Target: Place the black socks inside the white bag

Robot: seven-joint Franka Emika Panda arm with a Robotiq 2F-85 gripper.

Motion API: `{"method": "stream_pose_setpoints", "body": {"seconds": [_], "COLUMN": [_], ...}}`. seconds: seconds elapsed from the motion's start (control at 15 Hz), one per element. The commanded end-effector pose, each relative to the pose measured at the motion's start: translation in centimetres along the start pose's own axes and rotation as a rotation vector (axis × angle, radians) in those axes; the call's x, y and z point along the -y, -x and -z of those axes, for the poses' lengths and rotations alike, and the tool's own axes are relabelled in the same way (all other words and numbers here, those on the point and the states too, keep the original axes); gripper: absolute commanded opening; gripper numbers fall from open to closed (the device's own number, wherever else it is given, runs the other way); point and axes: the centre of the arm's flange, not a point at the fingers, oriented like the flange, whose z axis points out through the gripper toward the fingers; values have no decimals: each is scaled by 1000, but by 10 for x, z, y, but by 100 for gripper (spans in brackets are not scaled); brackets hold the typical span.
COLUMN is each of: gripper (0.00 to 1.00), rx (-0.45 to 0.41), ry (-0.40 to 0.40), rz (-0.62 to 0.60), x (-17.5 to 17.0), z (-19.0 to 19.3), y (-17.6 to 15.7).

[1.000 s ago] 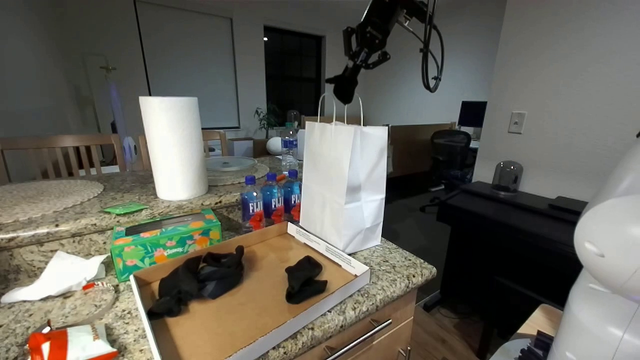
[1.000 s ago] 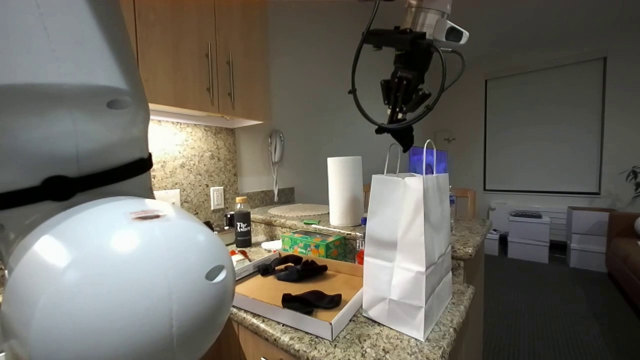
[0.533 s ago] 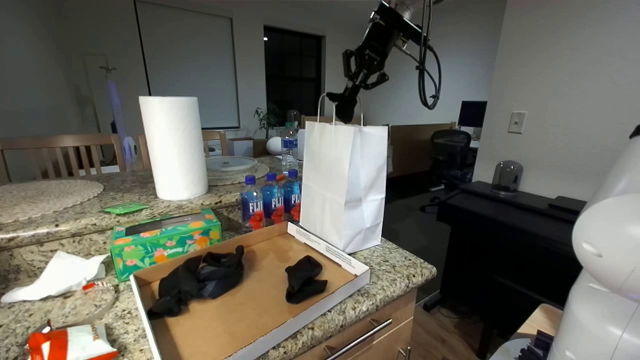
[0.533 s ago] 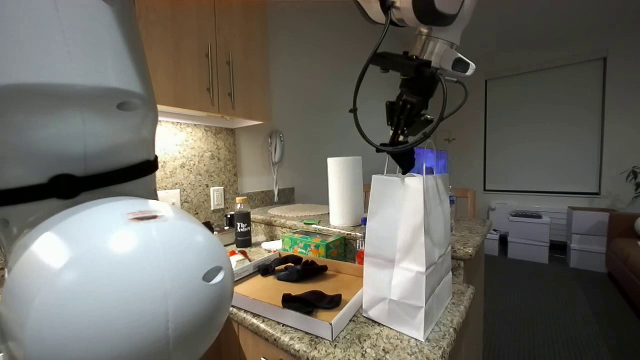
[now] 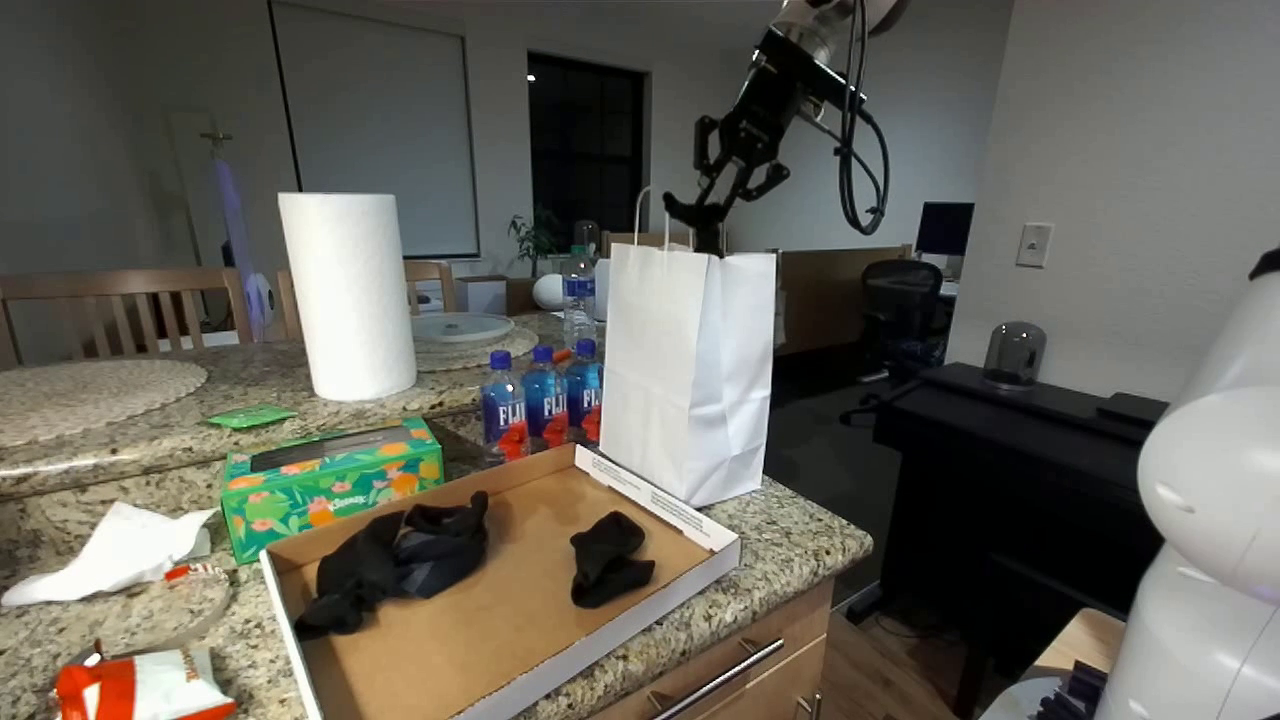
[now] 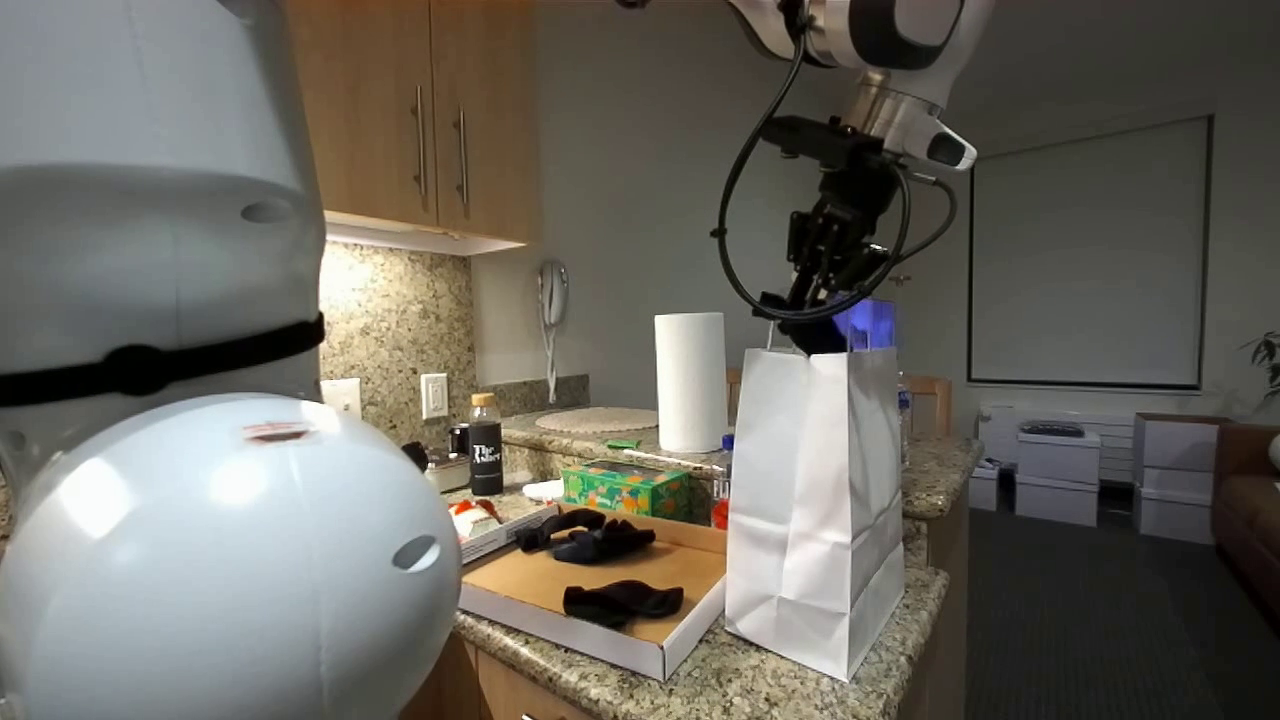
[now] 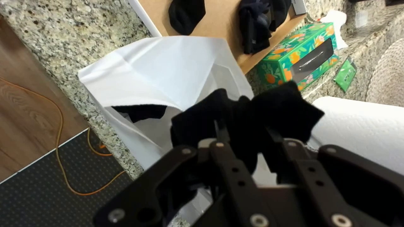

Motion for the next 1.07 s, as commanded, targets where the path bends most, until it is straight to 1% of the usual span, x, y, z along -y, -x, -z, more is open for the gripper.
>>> {"method": "stream_pose_setpoints", "body": {"seconds": [0.0,0.33,0.4,0.47,0.67,0.8,1.0], "gripper": [62,95,98,100,100,100,100], "rx": [4,-3,-6,-14,-39,-62,-60], "ry": [-25,-27,-28,-27,-15,-2,41], "rz": [-12,9,22,39,99,160,267], "x": [2,12,15,21,41,62,98], "z": [0,1,2,4,14,23,21], "y": [5,9,12,17,36,57,86]}}
